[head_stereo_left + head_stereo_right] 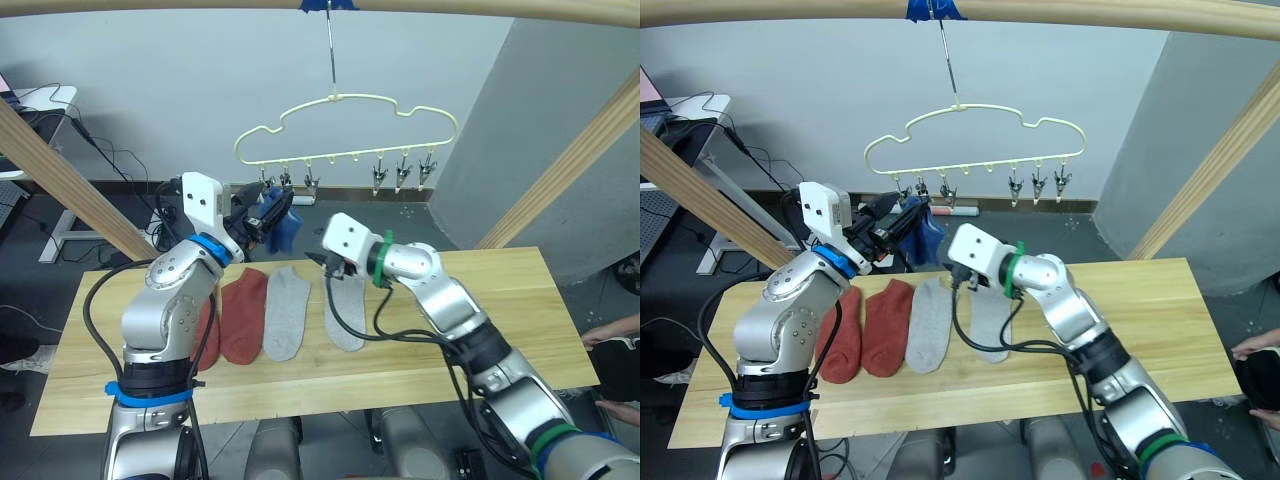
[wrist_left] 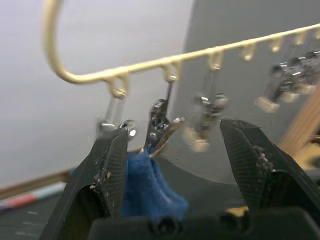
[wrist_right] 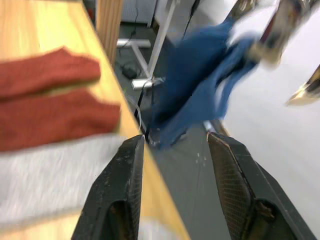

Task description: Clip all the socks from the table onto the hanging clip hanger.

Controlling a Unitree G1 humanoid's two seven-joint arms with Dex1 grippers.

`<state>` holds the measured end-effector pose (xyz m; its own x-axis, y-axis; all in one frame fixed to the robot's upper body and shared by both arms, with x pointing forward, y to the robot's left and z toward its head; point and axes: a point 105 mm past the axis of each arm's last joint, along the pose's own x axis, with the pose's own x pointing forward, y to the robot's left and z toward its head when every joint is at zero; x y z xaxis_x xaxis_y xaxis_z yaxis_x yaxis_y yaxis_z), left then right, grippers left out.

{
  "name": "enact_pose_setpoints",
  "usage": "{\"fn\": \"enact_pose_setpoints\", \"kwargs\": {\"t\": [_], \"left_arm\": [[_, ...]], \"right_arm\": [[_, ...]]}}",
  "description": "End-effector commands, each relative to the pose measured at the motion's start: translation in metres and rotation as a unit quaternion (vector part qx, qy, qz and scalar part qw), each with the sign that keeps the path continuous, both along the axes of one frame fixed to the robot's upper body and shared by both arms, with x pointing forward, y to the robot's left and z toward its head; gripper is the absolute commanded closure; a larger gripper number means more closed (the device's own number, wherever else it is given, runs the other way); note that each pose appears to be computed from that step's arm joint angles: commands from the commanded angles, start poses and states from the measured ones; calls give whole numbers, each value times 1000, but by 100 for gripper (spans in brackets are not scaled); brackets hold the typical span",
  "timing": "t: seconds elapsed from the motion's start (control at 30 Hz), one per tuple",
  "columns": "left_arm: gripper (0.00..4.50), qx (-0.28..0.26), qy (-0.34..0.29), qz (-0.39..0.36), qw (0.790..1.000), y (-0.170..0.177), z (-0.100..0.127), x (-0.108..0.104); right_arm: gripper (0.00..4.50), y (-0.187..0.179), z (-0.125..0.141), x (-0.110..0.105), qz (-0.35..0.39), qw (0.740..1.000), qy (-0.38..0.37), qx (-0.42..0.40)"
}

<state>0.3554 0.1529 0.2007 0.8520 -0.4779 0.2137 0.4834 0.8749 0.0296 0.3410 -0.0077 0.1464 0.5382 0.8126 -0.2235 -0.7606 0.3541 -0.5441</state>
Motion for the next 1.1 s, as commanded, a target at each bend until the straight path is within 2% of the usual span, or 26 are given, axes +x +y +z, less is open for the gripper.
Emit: {"fn": "enact_pose_setpoints", "kwargs": {"t": [0.03, 0.2, 0.37, 0.7, 0.83, 1.1], "left_arm": [[127, 27, -64, 8, 998, -13, 11, -11], [127, 27, -93, 29, 995, -26, 4, -16], [127, 16, -93, 47, 994, -41, -7, -11], [127, -5, -90, 68, 994, -61, -14, 5], [127, -13, -92, 100, 991, -53, -12, 13], [127, -11, -98, 101, 990, -53, -9, 17]], "right_arm": [[237, -16, 24, -15, 7, 999, -15, 29], [237, -47, 38, -36, -5, 999, 8, 52], [237, -63, 57, -44, -30, 996, 9, 84], [237, -72, 61, -48, -62, 992, 20, 107], [237, -75, 60, -48, -69, 992, 22, 106], [237, -77, 61, -47, -73, 991, 22, 108]]}}
